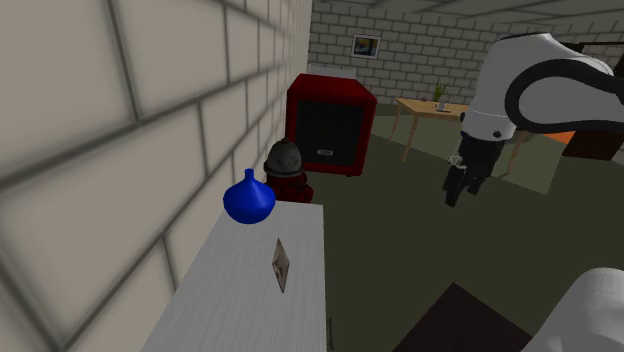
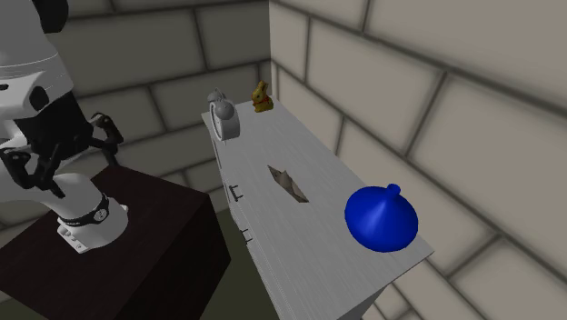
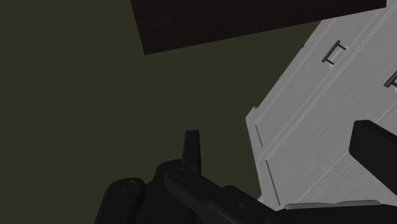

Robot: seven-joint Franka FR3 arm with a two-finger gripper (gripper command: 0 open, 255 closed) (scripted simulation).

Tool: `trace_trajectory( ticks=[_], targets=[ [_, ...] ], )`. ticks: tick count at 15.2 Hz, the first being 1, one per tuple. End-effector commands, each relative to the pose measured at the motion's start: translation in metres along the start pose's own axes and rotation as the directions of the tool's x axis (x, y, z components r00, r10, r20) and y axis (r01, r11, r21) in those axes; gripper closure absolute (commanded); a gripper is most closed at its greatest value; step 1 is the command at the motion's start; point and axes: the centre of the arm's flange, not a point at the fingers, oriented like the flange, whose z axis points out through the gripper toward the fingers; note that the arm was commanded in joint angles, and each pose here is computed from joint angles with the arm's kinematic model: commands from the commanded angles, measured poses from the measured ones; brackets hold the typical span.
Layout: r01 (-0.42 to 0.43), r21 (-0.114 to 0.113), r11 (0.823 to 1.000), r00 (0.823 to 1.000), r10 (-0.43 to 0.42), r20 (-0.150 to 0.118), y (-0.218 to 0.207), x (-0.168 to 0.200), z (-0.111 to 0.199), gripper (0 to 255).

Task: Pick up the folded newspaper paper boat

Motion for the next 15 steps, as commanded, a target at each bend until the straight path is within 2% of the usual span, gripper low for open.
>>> trace_trajectory(
  ticks=[1, 15],
  targets=[
    [0.0, 0.0, 1.0, 1.0, 0.0, 0.0, 0.0, 0.0, 0.0, 0],
    [-0.114, 0.012, 0.993, 0.993, 0.114, 0.024, -0.15, 0.085, 0.065, 0]
  ],
)
